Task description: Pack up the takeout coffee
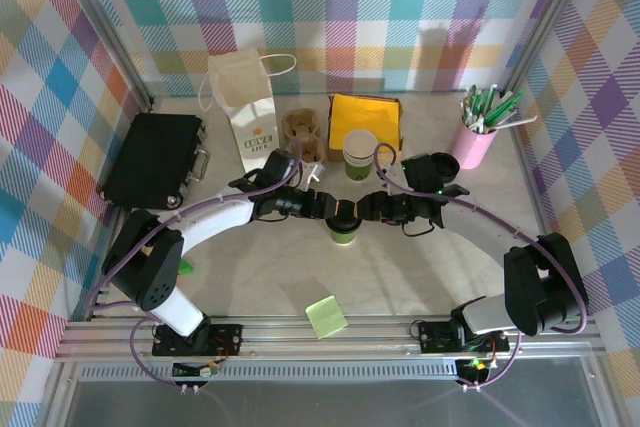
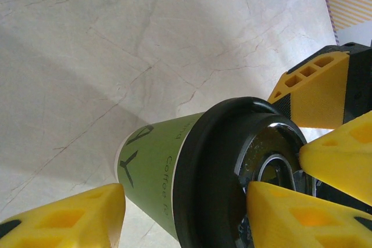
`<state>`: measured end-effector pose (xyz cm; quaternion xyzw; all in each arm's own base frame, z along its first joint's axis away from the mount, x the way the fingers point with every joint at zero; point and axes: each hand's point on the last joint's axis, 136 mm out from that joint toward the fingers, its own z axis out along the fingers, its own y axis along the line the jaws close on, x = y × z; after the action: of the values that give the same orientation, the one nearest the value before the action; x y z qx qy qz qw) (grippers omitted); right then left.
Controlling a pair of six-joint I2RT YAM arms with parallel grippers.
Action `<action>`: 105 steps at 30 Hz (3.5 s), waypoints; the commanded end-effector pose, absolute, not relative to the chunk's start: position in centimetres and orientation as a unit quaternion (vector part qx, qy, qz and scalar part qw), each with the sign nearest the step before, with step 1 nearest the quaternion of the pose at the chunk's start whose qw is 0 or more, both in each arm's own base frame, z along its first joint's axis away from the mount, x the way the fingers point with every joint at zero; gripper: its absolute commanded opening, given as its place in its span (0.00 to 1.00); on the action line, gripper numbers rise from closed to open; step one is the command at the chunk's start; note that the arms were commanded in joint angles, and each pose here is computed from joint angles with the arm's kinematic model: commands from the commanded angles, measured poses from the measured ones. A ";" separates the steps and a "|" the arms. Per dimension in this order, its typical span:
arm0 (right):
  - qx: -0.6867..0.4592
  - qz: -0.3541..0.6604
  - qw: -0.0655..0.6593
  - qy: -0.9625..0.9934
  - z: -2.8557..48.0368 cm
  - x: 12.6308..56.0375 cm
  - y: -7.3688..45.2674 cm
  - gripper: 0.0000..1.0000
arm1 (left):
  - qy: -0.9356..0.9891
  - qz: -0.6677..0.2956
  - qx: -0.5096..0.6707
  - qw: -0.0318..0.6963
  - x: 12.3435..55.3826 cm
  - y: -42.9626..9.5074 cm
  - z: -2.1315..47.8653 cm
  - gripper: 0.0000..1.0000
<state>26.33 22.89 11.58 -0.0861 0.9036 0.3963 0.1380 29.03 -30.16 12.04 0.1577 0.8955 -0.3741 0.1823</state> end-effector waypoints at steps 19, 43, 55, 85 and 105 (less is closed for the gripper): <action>-0.095 0.353 0.112 0.924 12.4 24.5 22.8 0.56 | 0.921 -0.308 0.167 0.170 26.9 -29.7 11.6 0.61; -0.142 0.207 0.202 0.947 18.9 24.4 21.8 0.70 | 0.902 -0.259 0.085 0.335 28.7 -19.6 21.9 0.68; -0.147 0.123 0.197 0.961 18.0 24.5 25.0 1.00 | 0.876 -0.208 0.067 0.430 25.4 -14.3 25.9 0.71; -0.129 0.041 0.190 0.972 14.9 25.2 27.2 0.97 | 0.872 -0.213 0.071 0.435 25.1 -14.3 25.4 0.71; -0.117 0.027 0.180 0.976 13.7 25.2 27.1 0.79 | 0.871 -0.213 0.069 0.437 25.2 -14.3 25.3 0.71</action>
<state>25.13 26.94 13.38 -0.1243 0.9758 0.0303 0.1771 24.87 -14.52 24.94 0.0692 0.8787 -0.2154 0.4203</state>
